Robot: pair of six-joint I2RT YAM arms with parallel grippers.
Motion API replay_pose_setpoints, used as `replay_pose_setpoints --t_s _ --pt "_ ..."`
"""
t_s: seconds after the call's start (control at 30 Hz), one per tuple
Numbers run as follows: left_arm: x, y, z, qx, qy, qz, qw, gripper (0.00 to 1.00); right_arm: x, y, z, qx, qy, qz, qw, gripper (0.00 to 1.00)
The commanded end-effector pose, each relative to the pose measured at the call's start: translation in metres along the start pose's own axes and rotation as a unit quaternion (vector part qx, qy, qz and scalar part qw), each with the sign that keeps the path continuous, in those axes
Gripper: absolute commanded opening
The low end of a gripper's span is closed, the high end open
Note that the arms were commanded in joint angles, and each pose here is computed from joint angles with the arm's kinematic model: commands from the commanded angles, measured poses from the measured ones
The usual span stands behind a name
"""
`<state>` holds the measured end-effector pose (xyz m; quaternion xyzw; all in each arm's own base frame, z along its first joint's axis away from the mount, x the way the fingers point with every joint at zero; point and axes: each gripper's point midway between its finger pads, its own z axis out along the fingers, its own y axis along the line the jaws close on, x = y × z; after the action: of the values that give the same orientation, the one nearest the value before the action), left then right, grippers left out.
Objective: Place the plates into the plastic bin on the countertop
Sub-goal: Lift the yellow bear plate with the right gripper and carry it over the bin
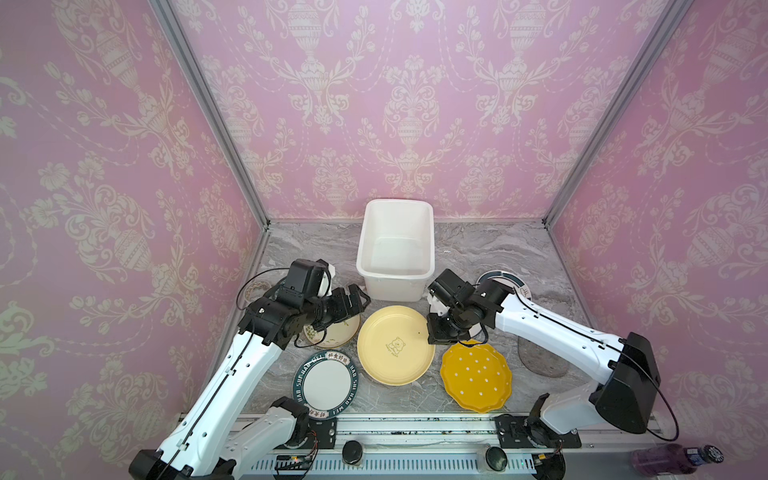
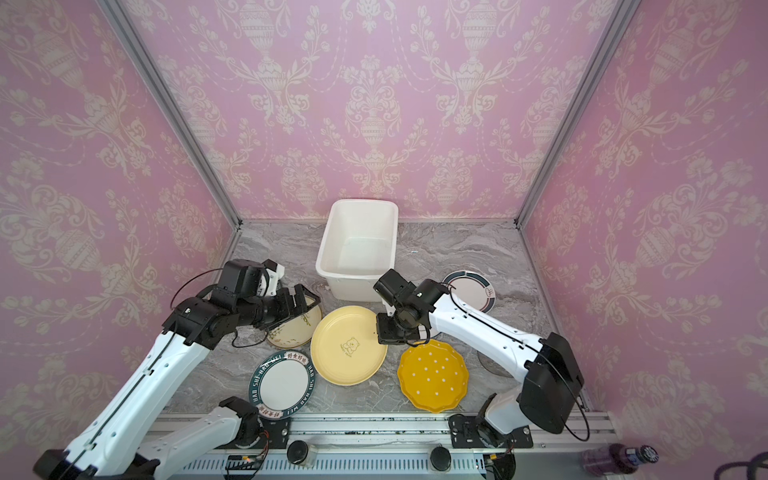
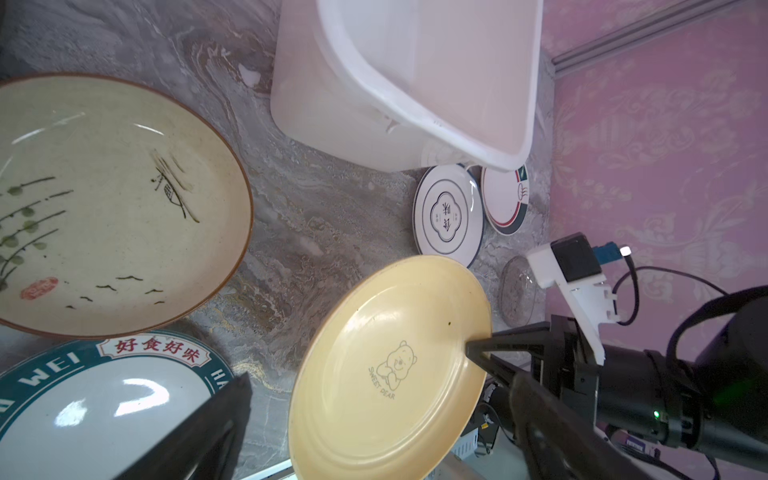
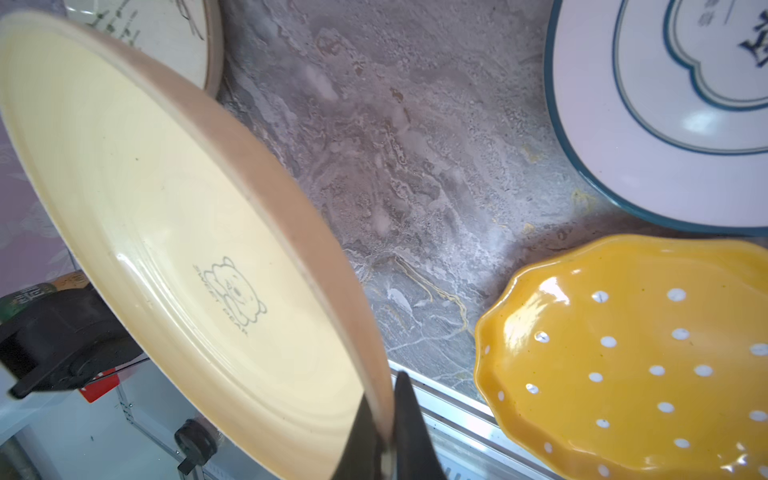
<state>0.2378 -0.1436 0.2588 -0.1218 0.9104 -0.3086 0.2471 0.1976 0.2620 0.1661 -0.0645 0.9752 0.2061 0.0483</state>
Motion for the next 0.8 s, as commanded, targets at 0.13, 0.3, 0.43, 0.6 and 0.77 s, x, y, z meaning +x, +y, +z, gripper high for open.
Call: replay_pose_setpoints --t_s 0.13,0.3,0.43,0.6,0.77 --pt "-0.074 -0.024 -0.042 -0.005 -0.174 -0.026 0.984 0.99 -0.007 0.018 -0.048 -0.040 -0.016 -0.009 0.999 0.00" --pt "-0.085 -0.017 -0.058 -0.032 -0.210 -0.056 0.976 0.99 -0.011 0.022 -0.062 -0.028 -0.003 -0.016 0.999 0.00" --pt "-0.076 -0.010 -0.061 -0.022 -0.215 -0.059 0.974 0.99 -0.027 0.019 -0.065 -0.018 -0.042 -0.018 0.999 0.00" --pt "-0.055 -0.017 -0.087 -0.008 -0.190 -0.042 0.981 0.99 -0.054 0.028 -0.086 -0.025 -0.101 0.011 0.994 0.00" --pt "-0.040 -0.020 -0.094 -0.003 -0.158 -0.012 0.987 0.99 -0.082 0.036 -0.107 -0.009 -0.128 0.017 0.992 0.00"
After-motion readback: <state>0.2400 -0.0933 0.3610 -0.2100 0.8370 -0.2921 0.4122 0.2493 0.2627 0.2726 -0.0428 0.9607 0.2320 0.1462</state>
